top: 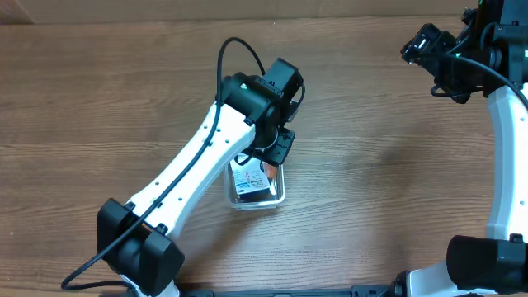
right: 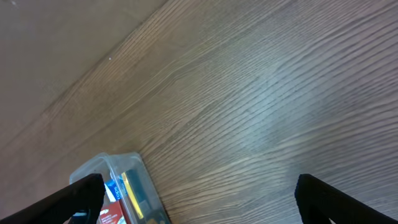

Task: Pack container
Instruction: 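Lower the orange tube into the container and open the left gripper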

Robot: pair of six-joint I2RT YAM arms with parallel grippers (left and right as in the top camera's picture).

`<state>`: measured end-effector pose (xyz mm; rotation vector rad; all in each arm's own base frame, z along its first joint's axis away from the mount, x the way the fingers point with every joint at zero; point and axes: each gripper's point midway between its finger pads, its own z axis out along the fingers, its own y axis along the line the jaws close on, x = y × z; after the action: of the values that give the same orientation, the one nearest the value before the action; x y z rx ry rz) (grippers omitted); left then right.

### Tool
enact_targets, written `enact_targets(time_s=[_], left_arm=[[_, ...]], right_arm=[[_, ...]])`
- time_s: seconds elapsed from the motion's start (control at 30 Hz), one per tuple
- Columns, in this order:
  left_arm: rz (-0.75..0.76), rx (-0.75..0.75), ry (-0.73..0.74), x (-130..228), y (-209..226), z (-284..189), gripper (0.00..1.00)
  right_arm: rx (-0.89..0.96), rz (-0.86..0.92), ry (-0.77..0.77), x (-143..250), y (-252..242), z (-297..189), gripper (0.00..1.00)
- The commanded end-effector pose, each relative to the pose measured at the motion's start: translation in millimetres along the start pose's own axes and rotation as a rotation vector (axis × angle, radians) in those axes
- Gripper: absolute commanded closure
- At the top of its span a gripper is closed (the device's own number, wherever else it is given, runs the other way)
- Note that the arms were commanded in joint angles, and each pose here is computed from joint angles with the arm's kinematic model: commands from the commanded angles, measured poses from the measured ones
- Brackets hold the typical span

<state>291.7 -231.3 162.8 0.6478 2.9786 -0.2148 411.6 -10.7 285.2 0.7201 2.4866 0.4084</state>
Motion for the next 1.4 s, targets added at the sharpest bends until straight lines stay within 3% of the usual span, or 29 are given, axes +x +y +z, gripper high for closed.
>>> enact_targets(time_s=[0.0,0.27,0.43,0.67,1.13,1.37], left_arm=[[-0.011,0.010,0.006,4,0,15,0.64],[-0.005,0.014,-0.015,-1,0,27,0.59],[-0.005,0.033,-0.007,1,-3,27,0.69],[-0.005,0.038,-0.013,-1,-4,26,0.74],[0.044,-0.012,-0.054,-10,4,27,0.60],[0.050,-0.011,-0.059,-11,3,27,0.46]], right_arm=[[-0.014,-0.012,-0.013,-1,4,-5,0.00],[-0.014,-0.012,-0.013,-1,4,-5,0.00],[-0.014,-0.012,-0.013,-1,4,-5,0.00],[-0.014,-0.012,-0.013,-1,4,-5,0.00],[-0.014,-0.012,-0.013,-1,4,-5,0.00],[-0.014,-0.012,-0.013,-1,4,-5,0.00]])
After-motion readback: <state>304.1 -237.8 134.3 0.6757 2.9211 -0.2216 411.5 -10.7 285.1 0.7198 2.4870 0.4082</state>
